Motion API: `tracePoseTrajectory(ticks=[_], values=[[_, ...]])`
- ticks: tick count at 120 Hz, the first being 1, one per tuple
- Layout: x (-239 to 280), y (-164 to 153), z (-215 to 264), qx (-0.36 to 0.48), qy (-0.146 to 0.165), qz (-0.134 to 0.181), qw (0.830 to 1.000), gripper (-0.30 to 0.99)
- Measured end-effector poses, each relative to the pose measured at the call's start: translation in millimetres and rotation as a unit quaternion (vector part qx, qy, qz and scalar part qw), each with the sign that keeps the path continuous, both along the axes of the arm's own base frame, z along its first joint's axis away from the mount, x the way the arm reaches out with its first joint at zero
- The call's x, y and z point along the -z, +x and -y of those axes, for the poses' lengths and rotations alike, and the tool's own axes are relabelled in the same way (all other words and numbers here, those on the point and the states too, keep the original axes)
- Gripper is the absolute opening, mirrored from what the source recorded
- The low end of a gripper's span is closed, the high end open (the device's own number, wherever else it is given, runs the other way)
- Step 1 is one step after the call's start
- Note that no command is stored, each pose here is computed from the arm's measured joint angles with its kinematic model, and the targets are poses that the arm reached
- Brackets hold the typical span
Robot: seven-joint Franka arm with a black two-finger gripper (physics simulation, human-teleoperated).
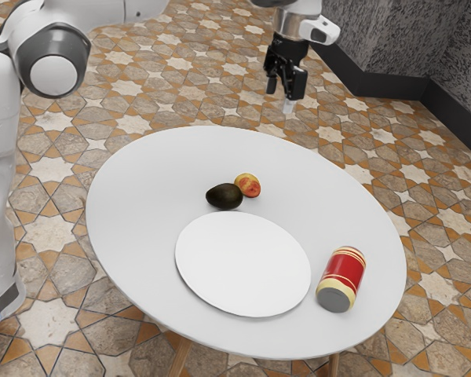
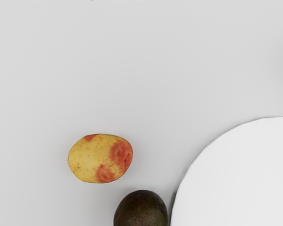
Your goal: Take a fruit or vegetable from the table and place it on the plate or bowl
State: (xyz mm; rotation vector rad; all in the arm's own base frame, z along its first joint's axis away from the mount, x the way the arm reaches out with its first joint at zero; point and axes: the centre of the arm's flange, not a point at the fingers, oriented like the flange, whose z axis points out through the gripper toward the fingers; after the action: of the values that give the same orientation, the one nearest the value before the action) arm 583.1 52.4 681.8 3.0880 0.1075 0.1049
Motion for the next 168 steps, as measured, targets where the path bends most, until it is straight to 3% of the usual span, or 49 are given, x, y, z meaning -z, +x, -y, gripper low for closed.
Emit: tracePoseTrajectory(ticks=[56, 72, 87, 118, 149, 168], values=[[-15.5, -1.9, 8.2, 0.017, 0.007, 0.013, 1.0, 0.69], [55.8, -13.9, 14.7, 0.032, -0.004, -0.063, 0.997, 0.69], [124.2, -38.3, -7.9, 0.027, -0.017, -0.097, 0.995, 0.69], [176.3, -30.3, -58.8, 0.022, -0.011, -0.082, 0.996, 0.69], [208.1, -20.2, 42.2, 0.144, -0.004, -0.089, 0.986, 0.69], [227.7, -17.1, -1.6, 0.123, -0.003, -0.095, 0.988, 0.69]])
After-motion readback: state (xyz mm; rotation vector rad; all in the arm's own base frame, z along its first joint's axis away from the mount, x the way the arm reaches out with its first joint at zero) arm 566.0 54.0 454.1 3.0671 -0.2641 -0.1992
